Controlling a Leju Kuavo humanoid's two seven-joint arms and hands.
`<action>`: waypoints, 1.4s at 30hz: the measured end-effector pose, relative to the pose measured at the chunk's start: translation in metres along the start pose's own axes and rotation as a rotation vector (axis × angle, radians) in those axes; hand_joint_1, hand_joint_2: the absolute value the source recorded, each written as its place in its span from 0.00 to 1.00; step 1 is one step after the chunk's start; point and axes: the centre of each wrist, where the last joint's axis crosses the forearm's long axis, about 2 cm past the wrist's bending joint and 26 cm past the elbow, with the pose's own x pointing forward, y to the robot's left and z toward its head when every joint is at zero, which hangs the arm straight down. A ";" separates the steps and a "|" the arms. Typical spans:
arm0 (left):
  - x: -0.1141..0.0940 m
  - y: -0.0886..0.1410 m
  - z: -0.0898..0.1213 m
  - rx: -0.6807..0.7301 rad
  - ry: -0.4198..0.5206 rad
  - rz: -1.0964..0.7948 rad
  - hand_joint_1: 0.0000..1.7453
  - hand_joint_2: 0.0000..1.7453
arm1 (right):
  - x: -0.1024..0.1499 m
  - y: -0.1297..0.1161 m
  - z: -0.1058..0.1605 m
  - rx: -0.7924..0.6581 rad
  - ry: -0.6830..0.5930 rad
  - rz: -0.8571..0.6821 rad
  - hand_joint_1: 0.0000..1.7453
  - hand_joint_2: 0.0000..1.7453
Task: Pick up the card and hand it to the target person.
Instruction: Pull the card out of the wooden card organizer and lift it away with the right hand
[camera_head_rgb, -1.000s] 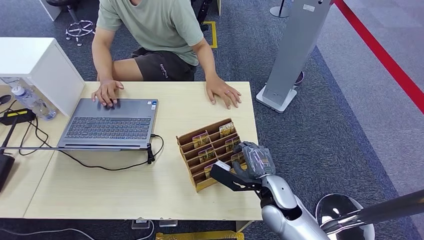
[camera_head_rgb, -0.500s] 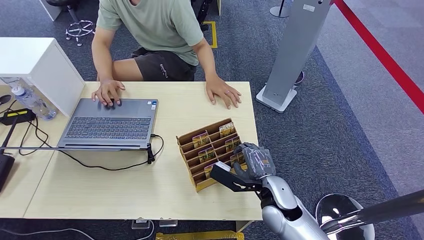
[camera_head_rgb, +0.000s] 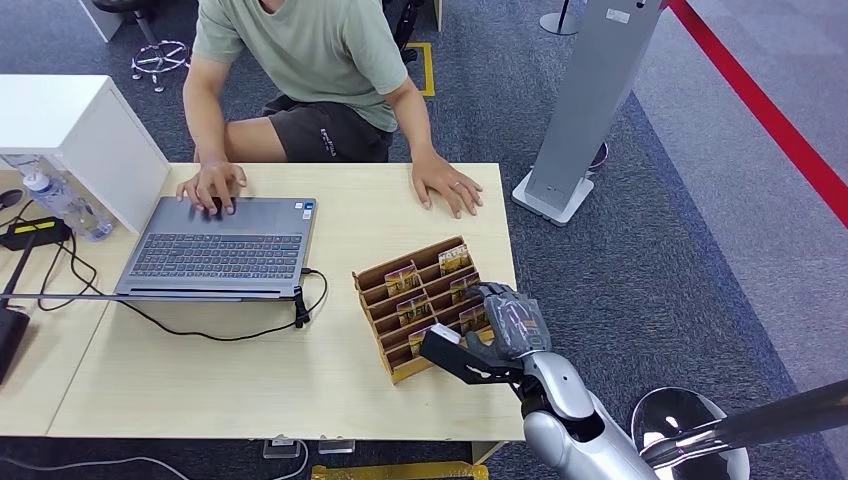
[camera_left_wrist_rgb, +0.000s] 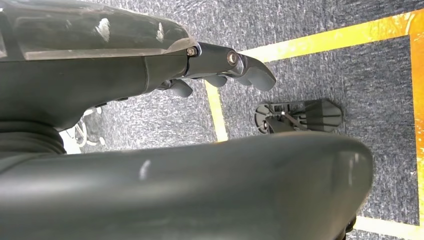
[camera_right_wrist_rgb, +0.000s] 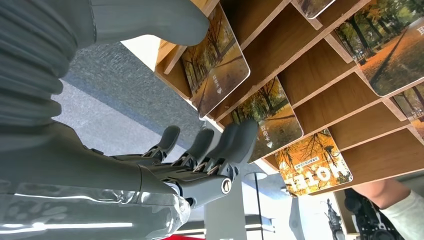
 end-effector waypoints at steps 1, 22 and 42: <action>0.000 0.000 0.000 0.000 0.000 0.000 0.00 0.00 | 0.000 0.000 0.000 0.001 0.000 0.000 0.37 1.00; 0.000 0.000 0.000 0.000 0.003 0.000 0.00 0.00 | 0.002 0.000 0.000 0.003 -0.001 -0.003 0.68 1.00; 0.000 -0.001 0.000 -0.004 0.004 0.003 0.00 0.00 | 0.002 -0.001 -0.001 0.003 -0.003 -0.003 0.85 1.00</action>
